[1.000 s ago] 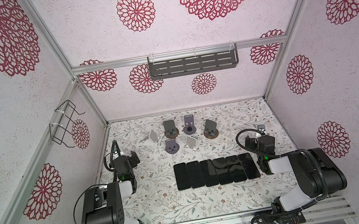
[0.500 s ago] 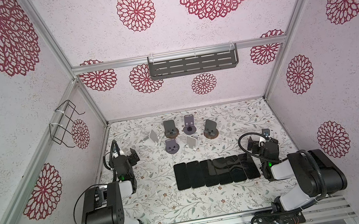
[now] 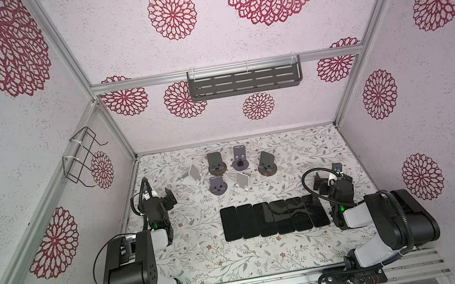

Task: Remove the phone from the phone stand

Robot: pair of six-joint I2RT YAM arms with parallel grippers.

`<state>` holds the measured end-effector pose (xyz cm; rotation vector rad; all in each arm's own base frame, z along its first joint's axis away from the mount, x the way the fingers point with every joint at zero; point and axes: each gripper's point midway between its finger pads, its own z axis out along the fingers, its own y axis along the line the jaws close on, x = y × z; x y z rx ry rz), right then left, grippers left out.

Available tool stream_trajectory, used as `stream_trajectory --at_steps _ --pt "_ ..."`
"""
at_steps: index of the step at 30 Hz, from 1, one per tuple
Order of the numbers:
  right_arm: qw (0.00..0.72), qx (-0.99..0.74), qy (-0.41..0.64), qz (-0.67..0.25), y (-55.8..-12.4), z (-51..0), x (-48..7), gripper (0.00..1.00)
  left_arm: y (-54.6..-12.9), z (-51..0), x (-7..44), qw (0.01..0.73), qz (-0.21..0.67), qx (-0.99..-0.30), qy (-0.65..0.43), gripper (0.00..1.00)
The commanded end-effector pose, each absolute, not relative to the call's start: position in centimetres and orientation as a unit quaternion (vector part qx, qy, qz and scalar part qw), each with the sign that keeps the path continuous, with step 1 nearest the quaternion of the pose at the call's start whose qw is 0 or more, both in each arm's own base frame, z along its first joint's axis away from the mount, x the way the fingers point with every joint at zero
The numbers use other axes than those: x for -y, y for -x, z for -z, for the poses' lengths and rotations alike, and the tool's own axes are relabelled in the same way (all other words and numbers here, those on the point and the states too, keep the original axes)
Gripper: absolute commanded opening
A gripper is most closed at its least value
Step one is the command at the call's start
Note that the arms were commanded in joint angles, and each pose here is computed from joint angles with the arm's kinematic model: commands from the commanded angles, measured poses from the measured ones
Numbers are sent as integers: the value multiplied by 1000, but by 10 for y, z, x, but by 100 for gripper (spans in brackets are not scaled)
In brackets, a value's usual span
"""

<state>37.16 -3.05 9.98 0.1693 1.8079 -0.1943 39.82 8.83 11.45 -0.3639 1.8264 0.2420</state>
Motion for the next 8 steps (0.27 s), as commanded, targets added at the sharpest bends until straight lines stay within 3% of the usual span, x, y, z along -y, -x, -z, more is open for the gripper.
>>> stream_trajectory --at_steps 1,8 --pt "631 -768 -76 77 -377 -113 29 99 -401 -120 -89 600 -107 -779 148 97" --pt "633 -767 -76 77 -376 -113 29 99 -401 -120 -89 600 -107 -779 148 97"
